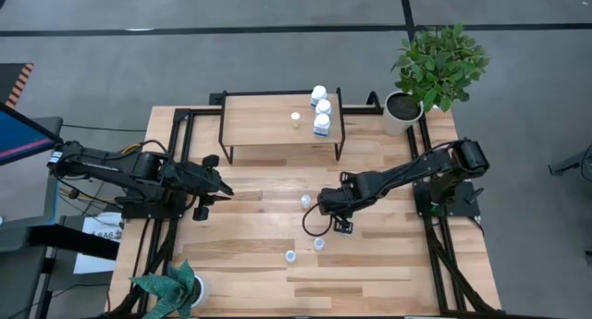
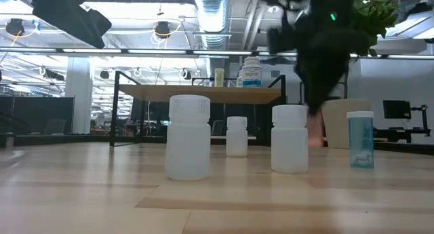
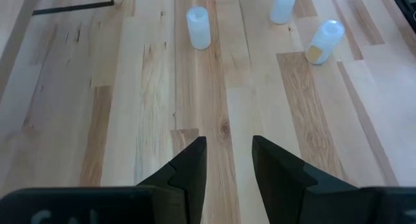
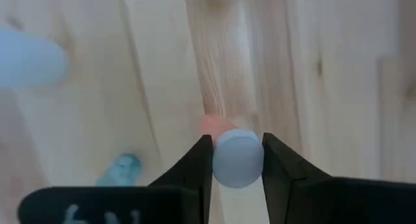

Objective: Pick and place medicine bottles onto shelf by color
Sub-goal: Put the pink pill bottle on the shelf

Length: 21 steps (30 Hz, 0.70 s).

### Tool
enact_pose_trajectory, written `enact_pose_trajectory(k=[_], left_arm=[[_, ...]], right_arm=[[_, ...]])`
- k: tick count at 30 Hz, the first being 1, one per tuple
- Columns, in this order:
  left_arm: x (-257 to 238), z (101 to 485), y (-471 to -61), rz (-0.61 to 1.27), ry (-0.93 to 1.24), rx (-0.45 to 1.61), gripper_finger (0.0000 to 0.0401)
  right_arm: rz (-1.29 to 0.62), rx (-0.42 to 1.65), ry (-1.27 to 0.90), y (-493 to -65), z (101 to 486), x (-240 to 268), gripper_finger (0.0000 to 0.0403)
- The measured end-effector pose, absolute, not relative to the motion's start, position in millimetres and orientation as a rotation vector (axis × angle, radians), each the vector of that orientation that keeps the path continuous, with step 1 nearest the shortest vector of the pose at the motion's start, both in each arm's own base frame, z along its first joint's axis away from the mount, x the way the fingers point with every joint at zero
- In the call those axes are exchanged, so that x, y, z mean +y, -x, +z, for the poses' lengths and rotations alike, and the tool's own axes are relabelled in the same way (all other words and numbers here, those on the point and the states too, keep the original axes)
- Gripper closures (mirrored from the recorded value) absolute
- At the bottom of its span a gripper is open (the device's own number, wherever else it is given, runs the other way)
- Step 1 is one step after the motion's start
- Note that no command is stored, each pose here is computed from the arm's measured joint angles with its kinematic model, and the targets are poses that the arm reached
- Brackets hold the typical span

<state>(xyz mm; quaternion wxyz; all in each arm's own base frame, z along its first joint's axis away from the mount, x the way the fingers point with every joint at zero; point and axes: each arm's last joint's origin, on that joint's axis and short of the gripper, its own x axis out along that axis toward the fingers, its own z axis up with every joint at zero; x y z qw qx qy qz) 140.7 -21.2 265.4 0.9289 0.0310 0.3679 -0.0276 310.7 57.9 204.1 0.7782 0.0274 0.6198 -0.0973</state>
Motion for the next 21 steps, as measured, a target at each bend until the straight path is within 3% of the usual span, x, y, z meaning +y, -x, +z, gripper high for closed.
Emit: enact_pose_trajectory(k=[13, 21], left_arm=[[-21.2, 265.4, -140.6, -0.057, -0.064, 0.754, 0.0292], [-21.2, 265.4, -140.6, -0.057, -0.064, 0.754, 0.0292]], right_arm=[[-0.047, 0.917, 0.168, -358.3, 343.5, 21.8, 0.0294], [-0.142, 0.736, 0.252, -370.8, 373.1, -33.8, 0.0294]])
